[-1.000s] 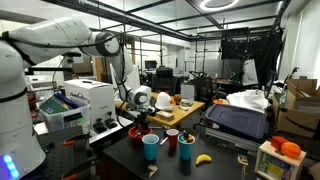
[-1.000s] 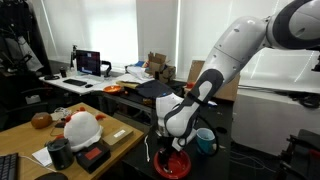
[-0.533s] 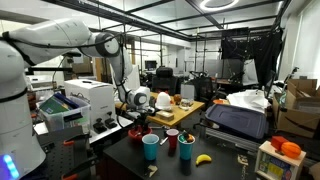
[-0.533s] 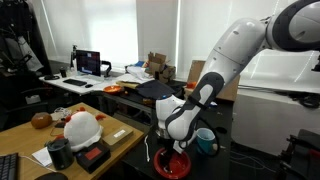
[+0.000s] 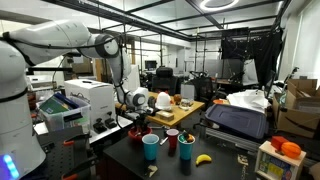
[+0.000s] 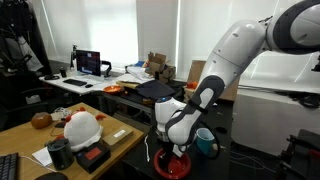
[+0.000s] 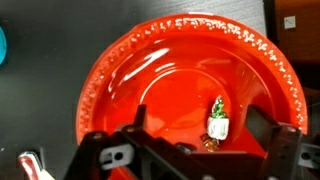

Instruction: Put the sweets inside the blue cup.

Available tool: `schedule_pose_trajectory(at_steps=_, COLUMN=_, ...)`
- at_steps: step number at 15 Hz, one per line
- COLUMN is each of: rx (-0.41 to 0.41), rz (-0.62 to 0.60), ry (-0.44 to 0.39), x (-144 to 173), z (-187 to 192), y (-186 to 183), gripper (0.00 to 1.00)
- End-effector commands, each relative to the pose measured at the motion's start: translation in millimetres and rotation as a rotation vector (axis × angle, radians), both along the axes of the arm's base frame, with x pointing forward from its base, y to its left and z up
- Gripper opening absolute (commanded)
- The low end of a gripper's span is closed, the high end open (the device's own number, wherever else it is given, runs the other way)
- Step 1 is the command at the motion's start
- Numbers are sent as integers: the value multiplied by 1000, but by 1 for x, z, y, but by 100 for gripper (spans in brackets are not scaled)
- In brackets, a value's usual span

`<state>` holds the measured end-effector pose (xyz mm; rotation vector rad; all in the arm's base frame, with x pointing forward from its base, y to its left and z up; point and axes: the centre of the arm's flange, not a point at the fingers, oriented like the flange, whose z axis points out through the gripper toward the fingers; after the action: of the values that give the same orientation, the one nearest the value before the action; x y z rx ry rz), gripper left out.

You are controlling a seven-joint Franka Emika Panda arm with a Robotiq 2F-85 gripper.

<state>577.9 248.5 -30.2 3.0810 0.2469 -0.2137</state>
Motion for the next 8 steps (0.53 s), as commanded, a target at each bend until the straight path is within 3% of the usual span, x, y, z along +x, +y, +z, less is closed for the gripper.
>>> schedule_pose_trajectory(at_steps=1, rx=-35, rz=-1, ry=-45, x=-1, z=0, y=-1, gripper=100)
schedule_pose_trajectory(at_steps=8, rx=-95, rz=13, ry=-112, x=1, z=-4, y=-9, gripper=100)
